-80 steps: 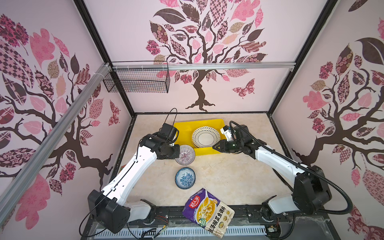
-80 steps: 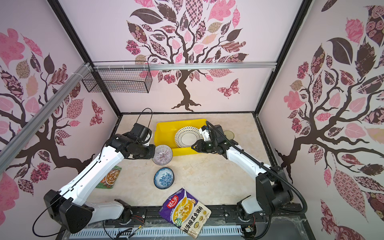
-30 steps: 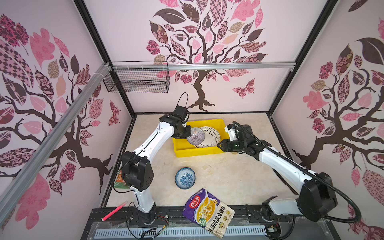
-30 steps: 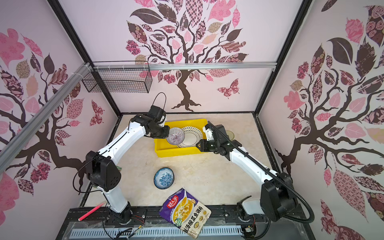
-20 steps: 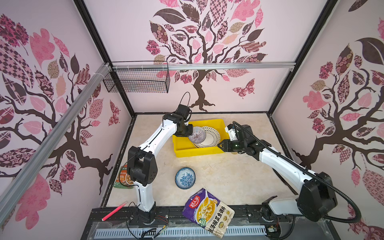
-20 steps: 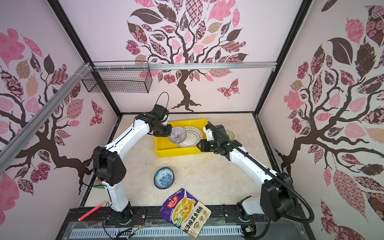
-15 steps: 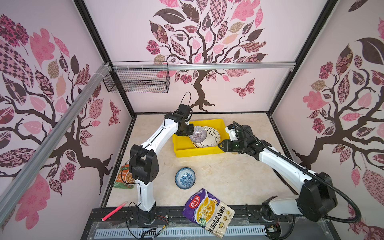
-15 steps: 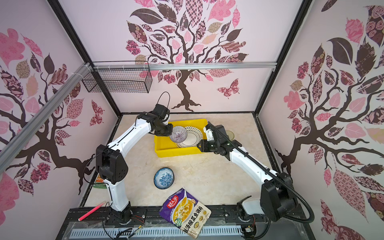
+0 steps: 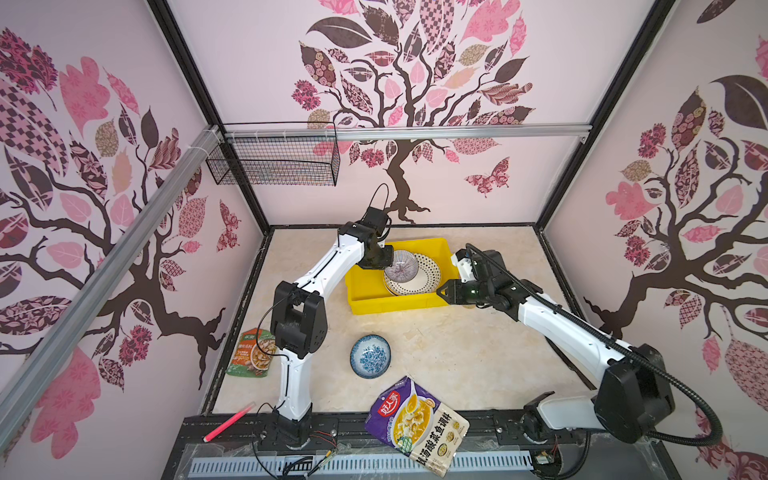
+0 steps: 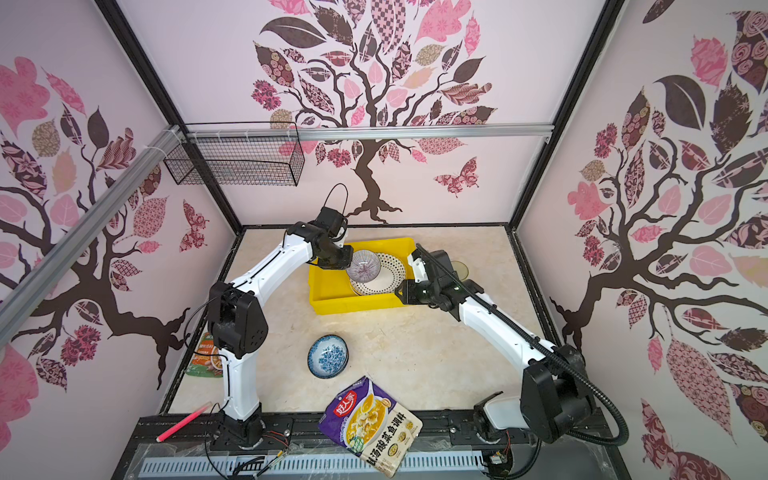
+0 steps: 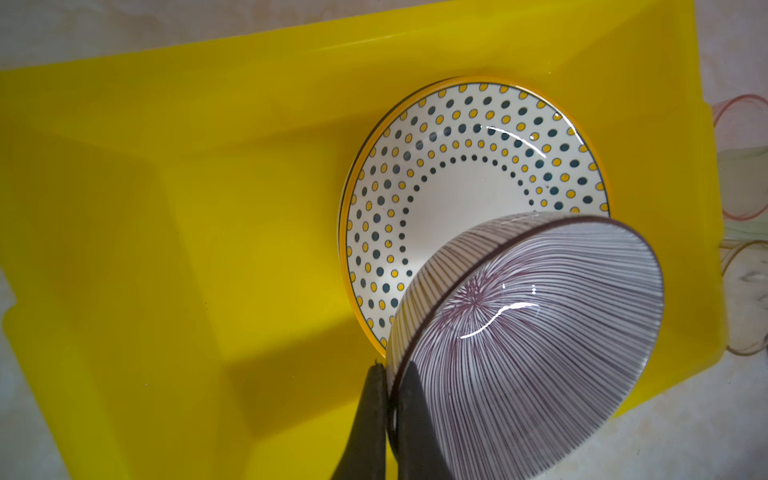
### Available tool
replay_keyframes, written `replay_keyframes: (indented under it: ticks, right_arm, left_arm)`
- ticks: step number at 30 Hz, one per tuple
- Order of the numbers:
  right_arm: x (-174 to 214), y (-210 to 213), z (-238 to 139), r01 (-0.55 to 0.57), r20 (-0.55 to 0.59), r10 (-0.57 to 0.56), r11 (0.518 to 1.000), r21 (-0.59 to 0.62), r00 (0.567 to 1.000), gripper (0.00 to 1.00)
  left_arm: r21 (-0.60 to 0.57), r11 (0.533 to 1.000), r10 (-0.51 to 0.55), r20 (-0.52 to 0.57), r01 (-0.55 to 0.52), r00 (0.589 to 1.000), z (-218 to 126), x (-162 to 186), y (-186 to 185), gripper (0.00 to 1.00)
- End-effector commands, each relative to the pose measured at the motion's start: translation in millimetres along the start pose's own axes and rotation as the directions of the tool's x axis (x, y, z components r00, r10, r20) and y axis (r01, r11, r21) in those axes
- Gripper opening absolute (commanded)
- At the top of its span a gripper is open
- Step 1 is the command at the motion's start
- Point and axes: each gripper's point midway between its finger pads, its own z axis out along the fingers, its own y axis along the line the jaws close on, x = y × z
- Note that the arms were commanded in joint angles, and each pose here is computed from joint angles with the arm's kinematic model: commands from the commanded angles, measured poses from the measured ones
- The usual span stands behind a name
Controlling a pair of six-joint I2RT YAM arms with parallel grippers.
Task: Place the mixed dishes into the plastic bin
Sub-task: 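Lower the purple-striped bowl onto the dotted plate in the bin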
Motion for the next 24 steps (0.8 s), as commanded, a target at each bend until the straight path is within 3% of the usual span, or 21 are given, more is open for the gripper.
replay_keyframes:
  ticks: [1,24]
  right_arm:
    - [-11,11,-11,0.009,0.034,-0.008,1.0,-0.016,0.999,0.37]
    - [-6,9,-12,0.013,0.033,-0.012,1.0,-0.019,0.999,0.37]
  left_arm:
    - [0.048,0.999,0.007,0.083,-0.011,0.997,-10,-27,-17,0.0]
    - [0.055,0.998,0.012,0.067,-0.016,0.998,38,-35,-34,0.0]
